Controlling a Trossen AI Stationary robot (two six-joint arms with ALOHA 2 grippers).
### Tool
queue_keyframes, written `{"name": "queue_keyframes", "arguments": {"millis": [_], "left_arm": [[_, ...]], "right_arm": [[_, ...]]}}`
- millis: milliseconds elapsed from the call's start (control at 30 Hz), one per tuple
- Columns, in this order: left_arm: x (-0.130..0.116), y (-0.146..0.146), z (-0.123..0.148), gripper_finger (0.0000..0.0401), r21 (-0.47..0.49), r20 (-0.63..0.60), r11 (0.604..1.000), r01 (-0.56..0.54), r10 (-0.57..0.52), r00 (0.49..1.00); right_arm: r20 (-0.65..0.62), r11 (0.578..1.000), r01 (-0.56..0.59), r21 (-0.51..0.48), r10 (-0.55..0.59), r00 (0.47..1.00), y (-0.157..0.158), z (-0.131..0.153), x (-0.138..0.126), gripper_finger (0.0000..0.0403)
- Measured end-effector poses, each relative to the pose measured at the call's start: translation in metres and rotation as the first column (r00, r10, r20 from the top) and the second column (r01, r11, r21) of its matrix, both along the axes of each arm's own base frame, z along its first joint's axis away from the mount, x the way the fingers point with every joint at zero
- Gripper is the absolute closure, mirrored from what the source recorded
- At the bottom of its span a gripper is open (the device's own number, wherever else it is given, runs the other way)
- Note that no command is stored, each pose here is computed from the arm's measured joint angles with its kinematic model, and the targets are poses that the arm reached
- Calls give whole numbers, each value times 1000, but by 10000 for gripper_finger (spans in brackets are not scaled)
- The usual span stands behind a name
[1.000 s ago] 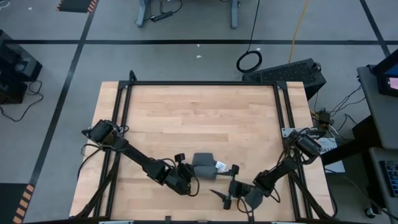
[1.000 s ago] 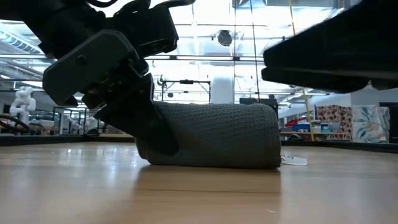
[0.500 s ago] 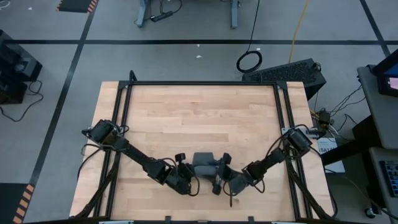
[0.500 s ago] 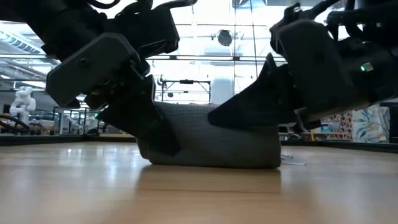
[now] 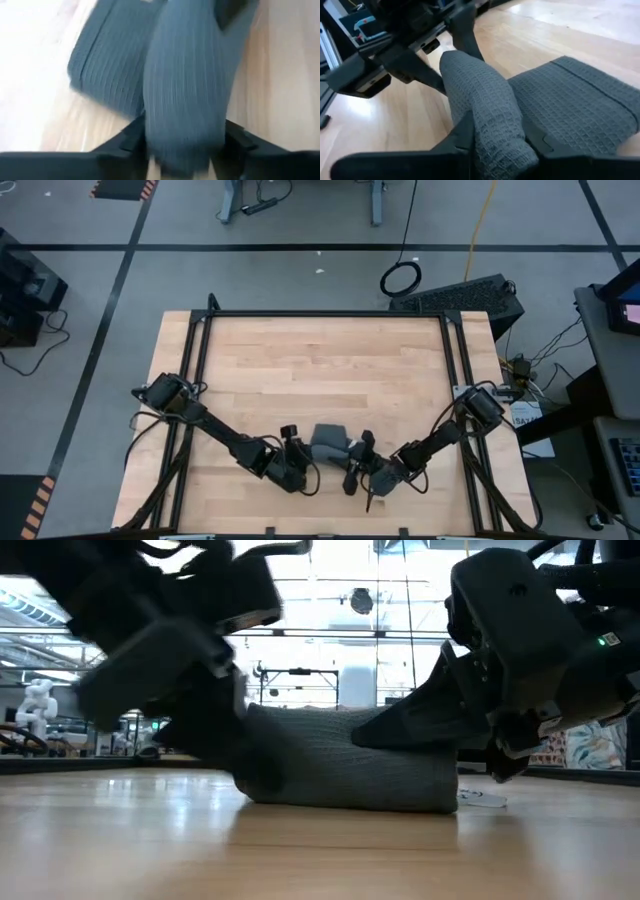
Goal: Roll towel into tight, uniform cylinder
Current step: Roll the towel
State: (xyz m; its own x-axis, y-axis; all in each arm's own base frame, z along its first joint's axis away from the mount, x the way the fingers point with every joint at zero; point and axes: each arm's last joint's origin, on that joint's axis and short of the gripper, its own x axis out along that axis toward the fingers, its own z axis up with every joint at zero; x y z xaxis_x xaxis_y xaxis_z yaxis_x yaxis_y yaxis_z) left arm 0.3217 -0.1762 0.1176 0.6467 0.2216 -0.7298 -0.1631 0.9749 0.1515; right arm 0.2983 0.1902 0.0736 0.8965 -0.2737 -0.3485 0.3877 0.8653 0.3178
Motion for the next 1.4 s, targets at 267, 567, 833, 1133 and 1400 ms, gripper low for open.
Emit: {"name": "queue_keyframes", "arguments": {"millis": [267, 567, 833, 1133, 1400], "left_arm": [[-37, -15, 15, 117, 246, -50, 969, 18, -6, 999], [-36, -54, 1, 80, 443, 137, 883, 153, -235, 962], [-20, -45, -18, 80, 665, 6, 713, 224, -305, 952], [-7, -32, -20, 130, 663, -106, 663, 348, -377, 920], [-3, -24, -24, 236, 569, -130, 706, 421, -429, 894]], "right_arm": [[14, 993, 23, 116, -25, 1000, 1, -1, -1, 304], [30, 974, 60, 218, -68, 997, 0, -2, -1, 311], [55, 961, 64, 271, -82, 995, 0, -1, 0, 311], [48, 952, 37, 305, -54, 997, 1, -1, 0, 311], [44, 957, 16, 291, -30, 999, 2, -1, 0, 311]]}}
